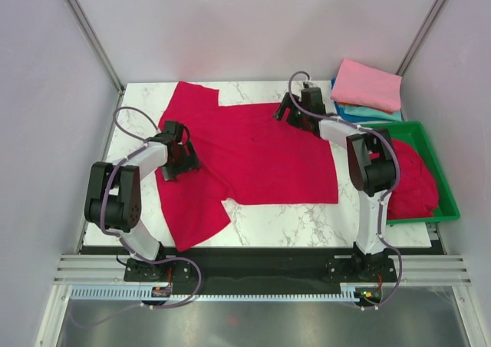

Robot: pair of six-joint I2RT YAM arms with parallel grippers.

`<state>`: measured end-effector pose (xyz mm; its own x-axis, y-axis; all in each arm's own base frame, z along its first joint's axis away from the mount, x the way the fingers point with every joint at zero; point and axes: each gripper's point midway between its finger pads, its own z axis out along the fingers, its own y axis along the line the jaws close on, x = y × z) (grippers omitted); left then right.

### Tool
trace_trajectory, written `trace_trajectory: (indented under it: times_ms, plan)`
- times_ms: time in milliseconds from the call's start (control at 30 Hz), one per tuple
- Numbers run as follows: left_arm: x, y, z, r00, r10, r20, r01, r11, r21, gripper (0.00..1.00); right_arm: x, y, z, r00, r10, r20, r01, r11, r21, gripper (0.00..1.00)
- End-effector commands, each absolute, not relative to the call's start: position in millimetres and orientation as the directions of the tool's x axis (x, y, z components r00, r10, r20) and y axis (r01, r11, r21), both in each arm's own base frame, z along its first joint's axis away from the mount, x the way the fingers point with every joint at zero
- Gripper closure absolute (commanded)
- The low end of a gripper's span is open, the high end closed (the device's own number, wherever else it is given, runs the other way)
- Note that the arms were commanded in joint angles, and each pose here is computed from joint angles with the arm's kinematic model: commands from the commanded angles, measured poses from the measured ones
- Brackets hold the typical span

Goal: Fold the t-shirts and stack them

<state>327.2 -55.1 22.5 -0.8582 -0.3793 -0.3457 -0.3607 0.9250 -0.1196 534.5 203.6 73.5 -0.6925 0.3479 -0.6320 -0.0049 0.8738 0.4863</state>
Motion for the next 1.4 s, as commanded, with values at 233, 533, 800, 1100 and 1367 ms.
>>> trace_trajectory:
  times_ms: [233, 533, 800, 1100, 1367]
  plan:
    - [370, 9, 39, -0.794, -0.407, -0.451, -0.474, 0.88, 0.041, 0.12, 563, 252, 83, -0.556, 0.552, -0.621, -0.139, 0.676, 0.724, 0.1]
    - [330, -14, 130, -0.745, -0.329, -0.58, -0.452, 0.889, 0.077, 0.11, 556, 265, 106, -0.546, 0.544, -0.637, -0.255, 0.617, 0.745, 0.09]
    - [191, -49, 96, -0.601, -0.704, -0.378, -0.667, 0.703, -0.247, 0.17, 521, 273, 142, -0.495, 0.552, -0.671, -0.419, 0.525, 0.741, 0.09]
    - [132, -102, 42, -0.74, -0.619, -0.265, -0.601, 0.784, -0.153, 0.23, 473, 285, 180, -0.461, 0.549, -0.697, -0.572, 0.416, 0.706, 0.08]
    - [127, -104, 32, -0.761, -0.574, -0.302, -0.566, 0.815, -0.122, 0.23, 404, 255, 190, -0.478, 0.475, -0.739, -0.526, 0.52, 0.673, 0.05]
